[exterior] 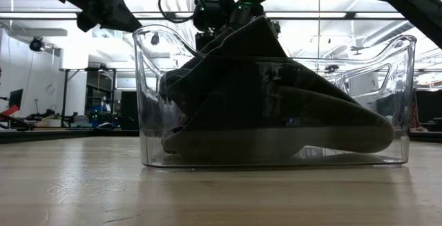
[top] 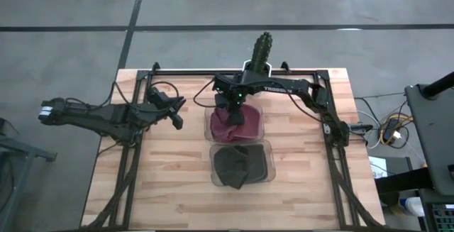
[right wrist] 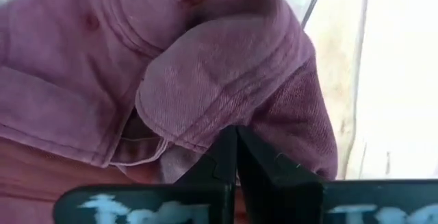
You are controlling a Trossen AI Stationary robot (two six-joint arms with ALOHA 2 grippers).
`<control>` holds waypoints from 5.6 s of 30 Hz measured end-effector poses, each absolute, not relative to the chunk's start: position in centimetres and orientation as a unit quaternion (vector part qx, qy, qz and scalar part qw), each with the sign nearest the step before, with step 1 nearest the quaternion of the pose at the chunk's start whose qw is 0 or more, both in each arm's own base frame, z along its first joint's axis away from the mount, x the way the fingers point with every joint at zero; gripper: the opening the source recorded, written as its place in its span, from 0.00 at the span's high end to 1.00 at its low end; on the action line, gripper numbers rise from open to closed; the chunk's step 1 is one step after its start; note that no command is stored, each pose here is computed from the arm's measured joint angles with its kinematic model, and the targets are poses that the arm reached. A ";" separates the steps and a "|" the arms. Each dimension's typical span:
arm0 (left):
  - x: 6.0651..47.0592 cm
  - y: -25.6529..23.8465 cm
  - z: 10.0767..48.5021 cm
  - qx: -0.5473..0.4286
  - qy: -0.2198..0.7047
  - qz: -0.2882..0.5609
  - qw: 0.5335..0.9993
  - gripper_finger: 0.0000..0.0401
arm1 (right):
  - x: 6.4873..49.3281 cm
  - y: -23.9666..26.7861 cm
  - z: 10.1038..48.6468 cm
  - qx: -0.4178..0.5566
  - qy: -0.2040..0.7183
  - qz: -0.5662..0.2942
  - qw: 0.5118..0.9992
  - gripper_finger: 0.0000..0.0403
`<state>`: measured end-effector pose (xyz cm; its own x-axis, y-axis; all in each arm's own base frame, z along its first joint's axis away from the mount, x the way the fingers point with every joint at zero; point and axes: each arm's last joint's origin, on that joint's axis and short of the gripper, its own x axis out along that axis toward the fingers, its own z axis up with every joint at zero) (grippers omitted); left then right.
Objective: Pick & Place hat
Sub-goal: Put the dark red cap into the top transparent bin, then return to Home Position
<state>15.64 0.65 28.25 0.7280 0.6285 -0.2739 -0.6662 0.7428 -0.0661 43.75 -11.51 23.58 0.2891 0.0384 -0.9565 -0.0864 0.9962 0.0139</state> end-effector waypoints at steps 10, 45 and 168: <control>15.6 0.7 28.3 -0.080 0.118 0.350 0.926 0.86 | 43.6 -11.2 24.9 -0.018 0.581 0.032 0.813 0.98; 10.9 0.3 30.7 -0.066 0.061 0.178 0.980 0.86 | 20.7 -4.9 39.0 -0.064 0.278 0.063 0.956 0.98; 9.7 -0.2 16.9 -0.070 -0.025 0.060 0.995 0.86 | 9.7 -2.2 16.8 0.076 -0.012 -0.044 0.996 0.98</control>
